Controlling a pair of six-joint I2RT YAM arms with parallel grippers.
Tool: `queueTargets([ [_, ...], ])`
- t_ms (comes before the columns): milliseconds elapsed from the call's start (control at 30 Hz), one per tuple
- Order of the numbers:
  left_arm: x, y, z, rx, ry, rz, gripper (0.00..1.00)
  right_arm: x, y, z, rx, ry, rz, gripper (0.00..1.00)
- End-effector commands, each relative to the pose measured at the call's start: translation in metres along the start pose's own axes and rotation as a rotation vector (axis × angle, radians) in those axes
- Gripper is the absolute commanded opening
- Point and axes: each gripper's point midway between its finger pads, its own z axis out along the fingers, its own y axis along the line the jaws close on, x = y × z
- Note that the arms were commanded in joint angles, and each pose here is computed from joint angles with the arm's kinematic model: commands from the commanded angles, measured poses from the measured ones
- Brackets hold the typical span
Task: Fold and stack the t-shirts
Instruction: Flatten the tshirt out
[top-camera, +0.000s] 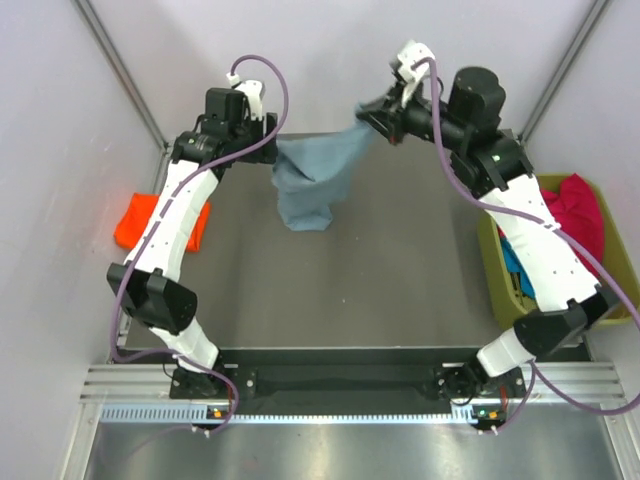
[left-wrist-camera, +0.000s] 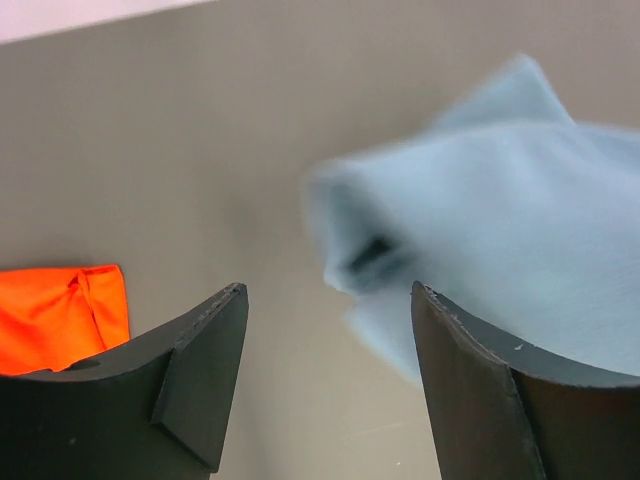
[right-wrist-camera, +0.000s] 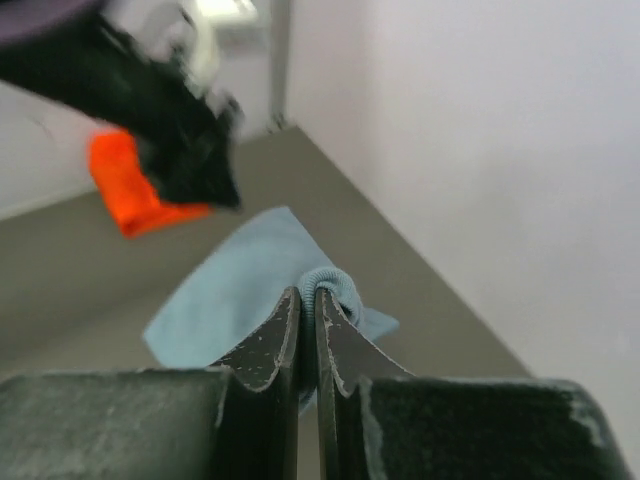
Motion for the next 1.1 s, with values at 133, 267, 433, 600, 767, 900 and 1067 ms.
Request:
queueTargets([
  [133,0.008,-0.007,0.021,0.046,0.032,-0.026,0.71,0.132,-0.135,-0.083,0.492,0.266,0.173,0.00],
  [267,0.026,-0.025,0.037,0.146,0.091,-0.036,0.71,0.156,-0.173,-0.112,0.704,0.340,0.190,0.00],
  [433,0.070,-0.072,0.081,0.354,0.256,-0.050,0.68,0.206,-0.150,-0.108,0.600,0.444,0.246,0.00],
  [600,0.112,-0.093,0.137,0.404,0.373,-0.045,0.68,0.227,-0.130,-0.110,0.546,0.472,0.292,0.00],
  [767,0.129,-0.093,0.181,0.402,0.406,-0.036,0.66,0.223,-0.124,-0.115,0.544,0.467,0.281,0.00],
  [900,0.144,-0.096,0.205,0.419,0.423,-0.038,0.65,0.225,-0.120,-0.120,0.546,0.471,0.275,0.00],
  [1067,0.150,-0.105,0.223,0.427,0.415,-0.021,0.64,0.236,-0.112,-0.126,0.544,0.489,0.286,0.00],
])
